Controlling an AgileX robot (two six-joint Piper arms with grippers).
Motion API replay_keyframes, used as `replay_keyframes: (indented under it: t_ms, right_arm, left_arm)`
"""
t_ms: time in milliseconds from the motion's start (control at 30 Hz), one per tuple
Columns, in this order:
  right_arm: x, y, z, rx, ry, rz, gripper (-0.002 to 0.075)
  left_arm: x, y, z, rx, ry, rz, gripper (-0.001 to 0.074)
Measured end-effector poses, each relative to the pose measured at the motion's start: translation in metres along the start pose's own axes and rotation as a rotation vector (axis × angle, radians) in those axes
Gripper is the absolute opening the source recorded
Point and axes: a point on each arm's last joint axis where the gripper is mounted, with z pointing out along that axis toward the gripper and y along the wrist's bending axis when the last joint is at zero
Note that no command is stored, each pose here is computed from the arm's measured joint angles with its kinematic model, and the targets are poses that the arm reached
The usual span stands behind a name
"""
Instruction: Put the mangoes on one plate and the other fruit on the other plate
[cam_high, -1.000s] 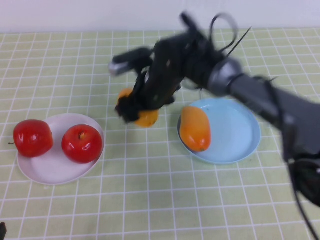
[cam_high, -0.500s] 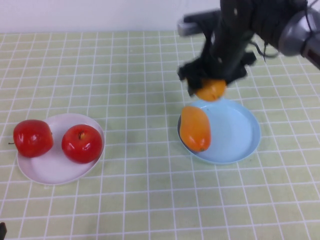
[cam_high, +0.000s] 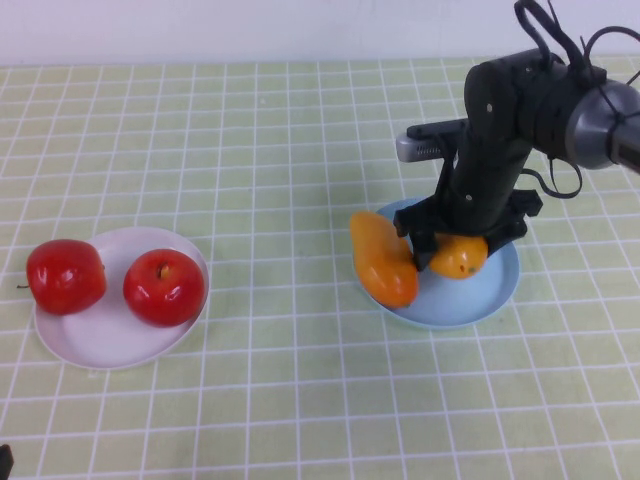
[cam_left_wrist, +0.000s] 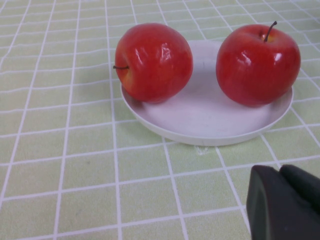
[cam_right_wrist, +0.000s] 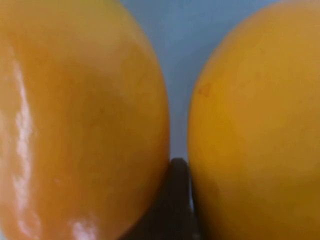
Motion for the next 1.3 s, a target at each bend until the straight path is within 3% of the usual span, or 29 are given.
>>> replay_keyframes:
  t_ms: [133,400,500,667,733,900,1133,1300]
  right_arm:
    - [0.000,-0.001,-0.008,-0.005,-0.017,0.002,0.0671]
    - [0.010,-0.002,-0.078,-0.039,-0.165,-0.002,0.0655]
    - [0.030,0.001,-0.105,-0.054,-0.218,-0.022,0.0541]
    - [0.087,-0.003,-0.141,-0.091,-0.320,-0.077,0.0148]
    - [0.108,-0.010,-0.147,-0.088,-0.319,-0.086,0.0056]
    - [0.160,-0.025,-0.163,-0.085,-0.336,-0.103,-0.0004]
    - [0.228,-0.043,-0.172,-0.110,-0.387,-0.115,-0.0013]
    - [0.254,-0.050,-0.181,-0.131,-0.439,-0.144,-0.0014]
  left_arm:
    - [0.000,0.000,0.000,0.000,0.000,0.000,0.0003]
    - [0.000,0.000,0.000,0.000,0.000,0.000,0.0003]
    - [0.000,0.000,0.000,0.000,0.000,0.000,0.0003]
    - [0.000,0.000,0.000,0.000,0.000,0.000,0.0003]
    - [0.000,0.000,0.000,0.000,0.000,0.000,0.0003]
    - [0.000,0.000,0.000,0.000,0.000,0.000,0.0003]
    - [0.000,0.000,0.000,0.000,0.000,0.000,0.0003]
    - [0.000,0.000,0.000,0.000,0.000,0.000,0.0003]
